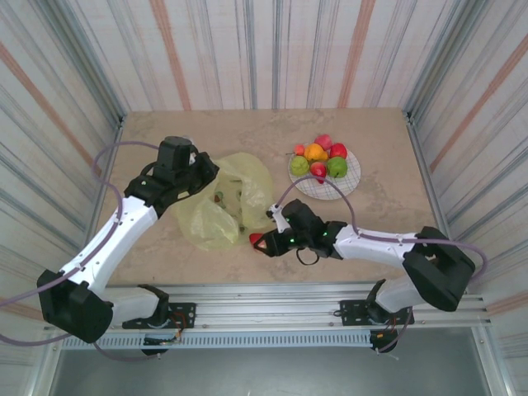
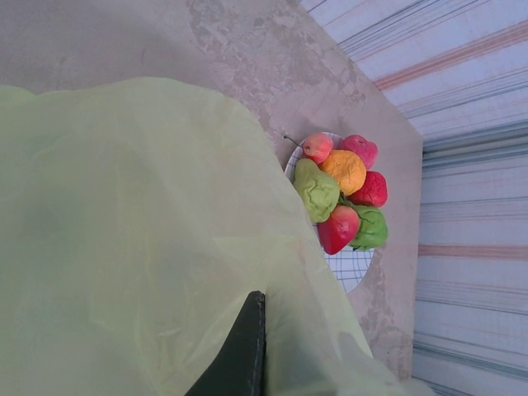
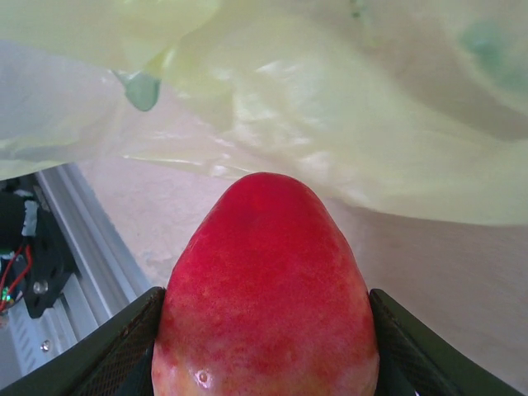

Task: Place the fruits into the plastic bag

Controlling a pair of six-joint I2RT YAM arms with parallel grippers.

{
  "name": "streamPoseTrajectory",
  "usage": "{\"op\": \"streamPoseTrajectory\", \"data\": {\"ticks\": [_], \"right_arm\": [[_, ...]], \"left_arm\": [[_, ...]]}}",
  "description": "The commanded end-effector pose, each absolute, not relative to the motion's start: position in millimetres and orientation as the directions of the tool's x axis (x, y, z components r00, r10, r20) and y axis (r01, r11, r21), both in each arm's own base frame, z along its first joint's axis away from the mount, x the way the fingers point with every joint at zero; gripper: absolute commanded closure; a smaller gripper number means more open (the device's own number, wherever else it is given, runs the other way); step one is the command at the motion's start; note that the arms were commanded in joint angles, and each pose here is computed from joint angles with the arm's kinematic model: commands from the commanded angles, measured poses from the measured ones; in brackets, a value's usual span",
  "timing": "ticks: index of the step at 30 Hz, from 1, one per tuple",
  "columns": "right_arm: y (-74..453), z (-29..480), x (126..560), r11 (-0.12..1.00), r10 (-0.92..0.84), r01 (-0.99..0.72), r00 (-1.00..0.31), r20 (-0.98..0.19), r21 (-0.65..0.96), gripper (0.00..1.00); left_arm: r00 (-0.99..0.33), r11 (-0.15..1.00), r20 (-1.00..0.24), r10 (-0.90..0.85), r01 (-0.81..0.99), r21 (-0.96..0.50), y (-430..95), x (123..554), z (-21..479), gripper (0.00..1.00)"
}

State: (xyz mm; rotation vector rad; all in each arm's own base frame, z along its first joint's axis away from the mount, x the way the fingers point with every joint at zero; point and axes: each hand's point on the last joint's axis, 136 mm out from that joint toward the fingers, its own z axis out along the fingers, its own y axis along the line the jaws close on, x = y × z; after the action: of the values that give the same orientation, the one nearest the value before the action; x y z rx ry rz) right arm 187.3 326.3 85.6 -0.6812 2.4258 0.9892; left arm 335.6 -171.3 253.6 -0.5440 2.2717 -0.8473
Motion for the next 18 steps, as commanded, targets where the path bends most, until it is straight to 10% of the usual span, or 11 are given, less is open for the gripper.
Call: {"op": "streamPoseTrajectory", "data": {"ticks": [1,18], "right_arm": [[354,110,204,0.575,-0.246,-0.652,-0.714,-0.655,0.495,0.52],[299,146,333,0.828,0.044,-0.42,-0.613,-0.789,0.372,0.53]], "left_arm": [[-0.687,0.697,-0.425,-0.589,-0.165,-0.698,-172,337,264,0.99],[-0.754,0.673,-0.394,-0.526,-0.086,-0.734,-212,315,257,0.99]]}}
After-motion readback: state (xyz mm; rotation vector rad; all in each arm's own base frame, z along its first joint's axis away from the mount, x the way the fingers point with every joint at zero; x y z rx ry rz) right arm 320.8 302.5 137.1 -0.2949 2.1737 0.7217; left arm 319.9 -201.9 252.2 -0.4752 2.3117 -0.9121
